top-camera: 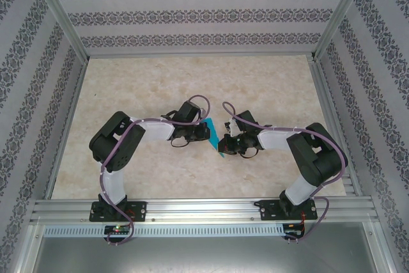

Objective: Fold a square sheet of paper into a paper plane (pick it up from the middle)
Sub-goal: Fold the wing for the fifth time at the center of the table.

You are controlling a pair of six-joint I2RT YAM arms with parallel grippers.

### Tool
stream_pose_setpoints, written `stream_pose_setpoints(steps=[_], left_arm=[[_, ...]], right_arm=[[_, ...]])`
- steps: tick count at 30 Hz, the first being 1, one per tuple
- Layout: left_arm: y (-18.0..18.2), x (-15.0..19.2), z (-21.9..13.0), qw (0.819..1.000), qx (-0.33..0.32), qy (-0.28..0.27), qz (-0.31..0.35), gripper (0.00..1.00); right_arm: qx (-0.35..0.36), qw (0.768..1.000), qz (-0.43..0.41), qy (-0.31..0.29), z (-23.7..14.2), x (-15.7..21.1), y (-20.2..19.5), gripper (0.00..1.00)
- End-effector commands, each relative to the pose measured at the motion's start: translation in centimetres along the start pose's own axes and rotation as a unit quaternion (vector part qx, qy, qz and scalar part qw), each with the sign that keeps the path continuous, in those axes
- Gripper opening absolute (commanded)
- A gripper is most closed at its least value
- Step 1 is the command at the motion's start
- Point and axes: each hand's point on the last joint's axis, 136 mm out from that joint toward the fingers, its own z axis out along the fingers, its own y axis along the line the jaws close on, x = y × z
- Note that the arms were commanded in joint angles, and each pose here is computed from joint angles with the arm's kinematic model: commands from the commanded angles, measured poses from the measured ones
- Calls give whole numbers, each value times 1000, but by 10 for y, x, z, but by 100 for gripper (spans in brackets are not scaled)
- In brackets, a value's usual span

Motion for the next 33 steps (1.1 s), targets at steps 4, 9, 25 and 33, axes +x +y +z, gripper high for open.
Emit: stream_pose_setpoints(steps=[4,9,25,33], left_arm=[[44,-27,-8,998,-65,-25,-11,9],[48,-37,-13,997,-68,-28,-8,9],[31,-70,-51,995,-55,-77,28,10],[5,-72,-83,991,-21,-121,54,11]], right_arm=[[130,984,76,92,9,67,-69,5],[129,984,76,94,9,67,-69,5],[129,985,73,92,9,66,-69,5],[130,985,73,92,9,66,-69,5]])
